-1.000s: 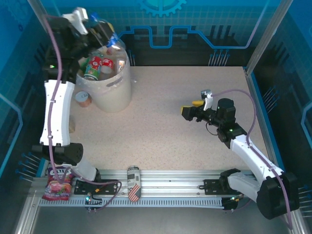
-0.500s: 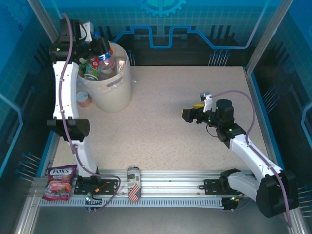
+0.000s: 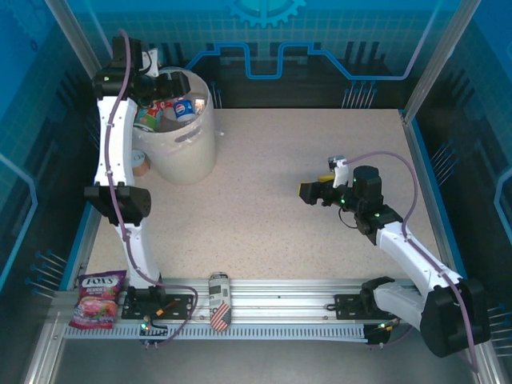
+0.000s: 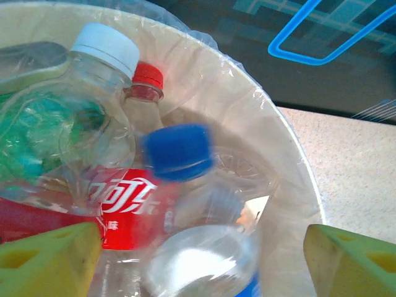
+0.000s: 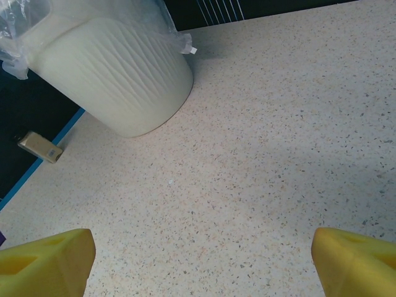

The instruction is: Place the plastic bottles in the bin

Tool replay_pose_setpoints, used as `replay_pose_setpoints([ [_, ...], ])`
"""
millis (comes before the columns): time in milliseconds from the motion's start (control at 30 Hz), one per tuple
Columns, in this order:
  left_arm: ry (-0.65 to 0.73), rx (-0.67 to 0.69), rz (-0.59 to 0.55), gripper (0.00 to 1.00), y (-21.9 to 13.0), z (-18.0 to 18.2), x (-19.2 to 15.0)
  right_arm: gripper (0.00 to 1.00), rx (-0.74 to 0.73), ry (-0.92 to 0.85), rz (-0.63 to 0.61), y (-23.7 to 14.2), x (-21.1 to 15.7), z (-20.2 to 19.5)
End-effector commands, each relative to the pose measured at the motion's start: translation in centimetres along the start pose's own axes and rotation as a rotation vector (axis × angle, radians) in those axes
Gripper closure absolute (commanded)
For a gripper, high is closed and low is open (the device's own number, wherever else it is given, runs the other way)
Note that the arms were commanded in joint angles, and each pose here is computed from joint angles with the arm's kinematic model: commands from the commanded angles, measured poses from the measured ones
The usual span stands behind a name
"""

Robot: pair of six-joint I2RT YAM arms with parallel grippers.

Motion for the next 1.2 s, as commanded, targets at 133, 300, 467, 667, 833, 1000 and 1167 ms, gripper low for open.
replay_pose_setpoints([
  [133, 0.060, 0.003, -0.098, 0.09, -3.3, -1.1, 0.9, 0.09, -0.016, 0.002, -0.003, 0.0, -0.3, -0.5],
  [300, 0.068, -0.005, -0.120, 0.18, -4.6, -1.6, 0.5, 0.09, -0.018, 0.009, -0.002, 0.1, -0.5, -0.6],
  [467, 0.094, 0.017, -0.093, 0.37, -3.2, -2.1, -0.8, 0.09, -0.013, 0.014, -0.007, 0.2, -0.4, -0.6],
  [667, 0.093, 0.034, -0.016, 0.44, 0.2, -2.2, -2.4, 0.09, -0.019, 0.016, -0.006, 0.0, -0.6, -0.5],
  [833, 0.068, 0.035, 0.034, 0.45, 2.5, -1.9, -3.2, 0.09, -0.029, 0.000, -0.016, -0.3, -0.4, -0.5],
  [1000, 0.081, 0.021, -0.022, 0.43, 0.7, -2.6, -2.3, 0.09, -0.026, -0.043, -0.029, -0.4, 1.0, 0.0],
  [1167, 0.132, 0.009, -0.129, 0.31, -3.7, -3.9, -1.1, 0.09, -0.023, -0.072, -0.039, -0.1, 2.2, 0.2],
])
Point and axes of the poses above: each hand's point on the last joint's axis, 136 mm out from that joint toward the fingers, its own y axis out along the fingers, its own z axis along the line the jaws close on, x = y × z, the point moved 10 cm from there along -y, back along the fingers, and after that the axes turned 1 degree about -y, right-handed, at the moved point
